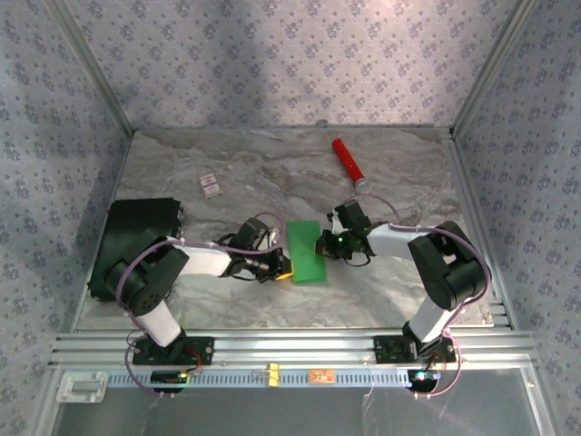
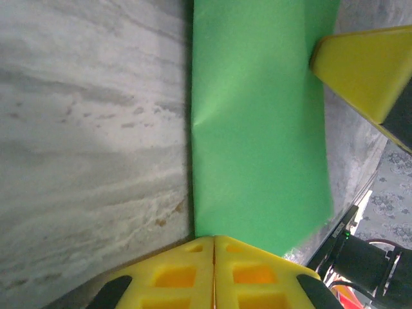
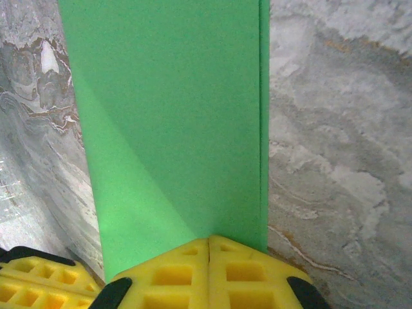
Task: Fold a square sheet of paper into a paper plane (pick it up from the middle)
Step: First fold the square sheet of paper in half at the center of the table.
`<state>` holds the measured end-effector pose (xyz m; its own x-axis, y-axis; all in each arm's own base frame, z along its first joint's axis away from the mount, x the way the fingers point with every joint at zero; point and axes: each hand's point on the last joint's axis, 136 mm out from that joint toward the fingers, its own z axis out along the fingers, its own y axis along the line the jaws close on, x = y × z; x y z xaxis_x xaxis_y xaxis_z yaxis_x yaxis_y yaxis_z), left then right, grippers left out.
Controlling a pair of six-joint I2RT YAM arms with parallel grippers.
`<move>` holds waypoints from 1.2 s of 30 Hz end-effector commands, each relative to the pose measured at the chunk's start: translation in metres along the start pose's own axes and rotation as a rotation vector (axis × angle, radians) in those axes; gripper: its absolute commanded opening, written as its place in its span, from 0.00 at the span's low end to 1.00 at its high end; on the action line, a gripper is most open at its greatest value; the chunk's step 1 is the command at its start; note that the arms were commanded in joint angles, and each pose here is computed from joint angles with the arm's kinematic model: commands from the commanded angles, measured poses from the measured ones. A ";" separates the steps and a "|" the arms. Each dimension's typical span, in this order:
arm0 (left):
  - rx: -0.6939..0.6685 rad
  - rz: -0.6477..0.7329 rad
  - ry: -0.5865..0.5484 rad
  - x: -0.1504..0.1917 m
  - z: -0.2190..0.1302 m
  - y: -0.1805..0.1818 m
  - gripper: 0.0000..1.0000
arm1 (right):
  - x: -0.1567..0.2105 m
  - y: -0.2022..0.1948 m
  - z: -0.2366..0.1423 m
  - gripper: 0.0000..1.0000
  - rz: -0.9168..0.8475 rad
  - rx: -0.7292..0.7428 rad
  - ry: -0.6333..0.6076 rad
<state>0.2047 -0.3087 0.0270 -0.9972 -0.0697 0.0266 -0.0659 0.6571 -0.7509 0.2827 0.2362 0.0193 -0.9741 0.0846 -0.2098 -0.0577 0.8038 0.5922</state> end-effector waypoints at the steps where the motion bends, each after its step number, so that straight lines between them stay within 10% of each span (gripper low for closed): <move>1: 0.030 0.028 -0.017 -0.005 -0.010 -0.026 0.08 | 0.029 -0.039 0.002 0.01 0.069 0.146 0.076; 10: 0.062 0.034 0.026 0.003 0.006 -0.035 0.08 | 0.028 -0.040 0.002 0.01 0.069 0.149 0.076; 23: -0.113 -0.012 0.071 0.033 0.015 0.041 0.07 | 0.030 -0.041 0.003 0.01 0.070 0.155 0.079; 36: -0.020 0.043 -0.013 0.012 -0.006 -0.015 0.07 | 0.029 -0.040 0.002 0.01 0.069 0.155 0.079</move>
<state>0.1853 -0.3085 0.0236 -0.9992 -0.0365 0.0180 -0.0382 0.6861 -0.7265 0.2825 0.2359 0.0192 -0.9741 0.0848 -0.2095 -0.0572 0.8043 0.5914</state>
